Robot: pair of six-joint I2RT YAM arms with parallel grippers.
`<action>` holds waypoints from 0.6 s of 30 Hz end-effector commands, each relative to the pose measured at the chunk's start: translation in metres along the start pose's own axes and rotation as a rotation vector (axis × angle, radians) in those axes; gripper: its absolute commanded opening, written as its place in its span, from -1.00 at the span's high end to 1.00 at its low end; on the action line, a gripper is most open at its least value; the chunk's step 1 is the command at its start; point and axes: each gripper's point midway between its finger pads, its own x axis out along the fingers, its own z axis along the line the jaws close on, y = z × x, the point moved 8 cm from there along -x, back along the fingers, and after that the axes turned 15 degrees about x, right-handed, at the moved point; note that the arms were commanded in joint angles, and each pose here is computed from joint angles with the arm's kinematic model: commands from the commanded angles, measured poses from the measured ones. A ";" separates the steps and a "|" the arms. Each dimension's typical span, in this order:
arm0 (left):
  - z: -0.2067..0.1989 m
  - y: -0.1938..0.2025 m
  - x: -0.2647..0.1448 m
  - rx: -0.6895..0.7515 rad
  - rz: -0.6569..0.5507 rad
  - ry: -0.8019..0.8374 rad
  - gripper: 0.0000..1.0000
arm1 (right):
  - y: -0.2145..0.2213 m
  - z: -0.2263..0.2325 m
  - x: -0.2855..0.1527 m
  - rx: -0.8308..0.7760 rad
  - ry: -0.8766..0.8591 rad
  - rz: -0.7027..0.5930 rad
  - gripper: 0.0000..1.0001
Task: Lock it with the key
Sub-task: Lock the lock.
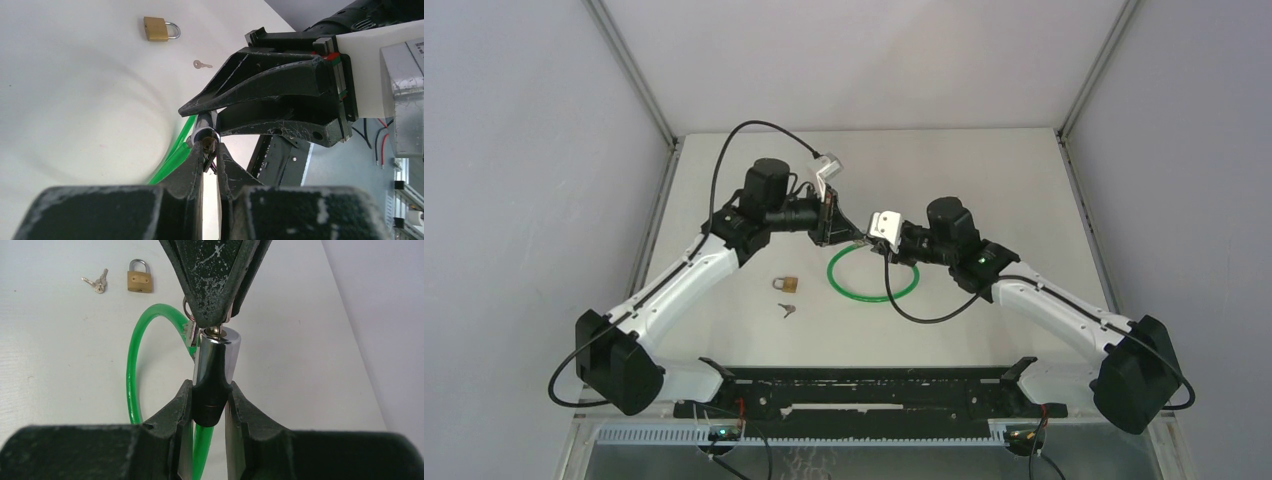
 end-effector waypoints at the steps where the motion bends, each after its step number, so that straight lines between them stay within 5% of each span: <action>1: -0.009 -0.014 -0.014 -0.018 -0.100 0.076 0.99 | 0.030 0.002 0.000 0.043 0.008 0.149 1.00; 18: -0.008 -0.010 -0.025 0.247 -0.072 0.089 0.99 | 0.033 -0.002 -0.002 0.059 0.013 0.152 1.00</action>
